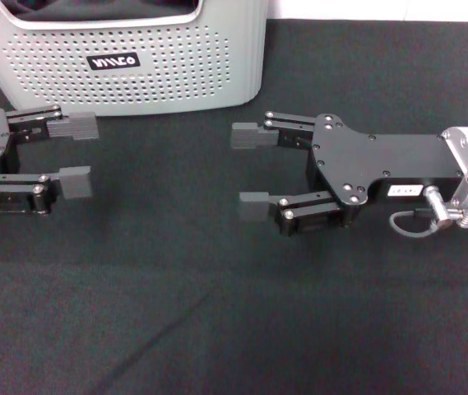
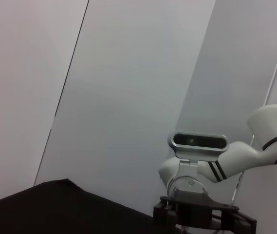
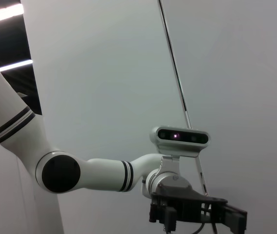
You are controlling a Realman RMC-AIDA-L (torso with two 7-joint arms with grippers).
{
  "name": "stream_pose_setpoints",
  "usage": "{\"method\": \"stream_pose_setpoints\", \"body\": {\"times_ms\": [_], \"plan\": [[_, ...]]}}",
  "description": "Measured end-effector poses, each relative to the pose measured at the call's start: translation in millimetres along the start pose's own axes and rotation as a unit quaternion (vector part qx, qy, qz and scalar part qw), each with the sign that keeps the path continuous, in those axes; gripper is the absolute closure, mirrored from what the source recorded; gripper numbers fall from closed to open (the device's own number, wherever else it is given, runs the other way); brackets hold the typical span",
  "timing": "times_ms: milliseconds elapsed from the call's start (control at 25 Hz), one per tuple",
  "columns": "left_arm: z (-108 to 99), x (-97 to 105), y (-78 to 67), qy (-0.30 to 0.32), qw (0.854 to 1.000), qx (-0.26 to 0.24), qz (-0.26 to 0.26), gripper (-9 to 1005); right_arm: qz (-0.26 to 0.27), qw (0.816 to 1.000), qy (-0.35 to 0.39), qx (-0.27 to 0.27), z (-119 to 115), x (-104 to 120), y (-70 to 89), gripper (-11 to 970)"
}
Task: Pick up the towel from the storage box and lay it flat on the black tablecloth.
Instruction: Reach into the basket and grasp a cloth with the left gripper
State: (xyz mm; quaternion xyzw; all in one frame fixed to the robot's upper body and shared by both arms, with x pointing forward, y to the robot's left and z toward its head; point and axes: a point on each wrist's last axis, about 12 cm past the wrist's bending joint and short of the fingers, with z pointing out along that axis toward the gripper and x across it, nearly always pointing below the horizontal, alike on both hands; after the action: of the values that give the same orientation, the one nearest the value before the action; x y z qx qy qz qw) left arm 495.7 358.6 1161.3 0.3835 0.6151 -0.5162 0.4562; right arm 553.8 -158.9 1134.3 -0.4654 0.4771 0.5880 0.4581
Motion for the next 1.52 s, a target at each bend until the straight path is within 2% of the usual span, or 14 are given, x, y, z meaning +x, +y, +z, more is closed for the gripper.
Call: {"method": "stream_pose_setpoints", "body": {"times_ms": [440, 640, 800, 880, 1000, 1080, 1160, 1200, 1280, 1360, 1520], "plan": [[-2, -1, 0.4, 0.001, 1.000, -0.003, 0.002, 168, 0.000, 1.000, -0.004, 0.007, 3, 1, -1.6, 115], [5, -9, 4.1, -0.017, 1.000, 0.000, 0.012, 169, 0.000, 0.999, -0.004, 0.038, -3, 3, -5.3, 115], [18, -36, 14.5, -0.034, 0.999, -0.008, 0.028, 169, 0.000, 0.997, -0.013, 0.078, -19, 8, -4.7, 115], [22, -53, 19.6, -0.029, 0.998, -0.036, 0.043, 169, -0.001, 0.995, -0.019, 0.101, -29, 13, -1.8, 116], [31, -85, 26.7, 0.006, 0.990, -0.109, 0.085, 169, 0.003, 0.990, -0.028, 0.138, -45, 22, 4.9, 116], [43, -108, 32.2, 0.061, 0.973, -0.184, 0.123, 170, 0.008, 0.987, -0.035, 0.159, -56, 29, 11.6, 116], [57, -126, 37.6, 0.117, 0.943, -0.263, 0.165, 170, 0.012, 0.984, -0.041, 0.173, -62, 33, 16.8, 116], [60, -128, 38.8, 0.127, 0.936, -0.277, 0.174, 170, 0.014, 0.983, -0.045, 0.180, -66, 36, 19.9, 116], [70, -133, 45.6, 0.163, 0.909, -0.328, 0.200, 176, 0.016, 0.980, -0.051, 0.190, -70, 41, 25.1, 116], [79, -132, 54.2, 0.190, 0.888, -0.358, 0.218, 189, 0.017, 0.978, -0.056, 0.198, -71, 44, 28.5, 116], [91, -125, 69.6, 0.234, 0.858, -0.388, 0.241, 215, 0.019, 0.976, -0.063, 0.208, -74, 48, 32.5, 116]]}}
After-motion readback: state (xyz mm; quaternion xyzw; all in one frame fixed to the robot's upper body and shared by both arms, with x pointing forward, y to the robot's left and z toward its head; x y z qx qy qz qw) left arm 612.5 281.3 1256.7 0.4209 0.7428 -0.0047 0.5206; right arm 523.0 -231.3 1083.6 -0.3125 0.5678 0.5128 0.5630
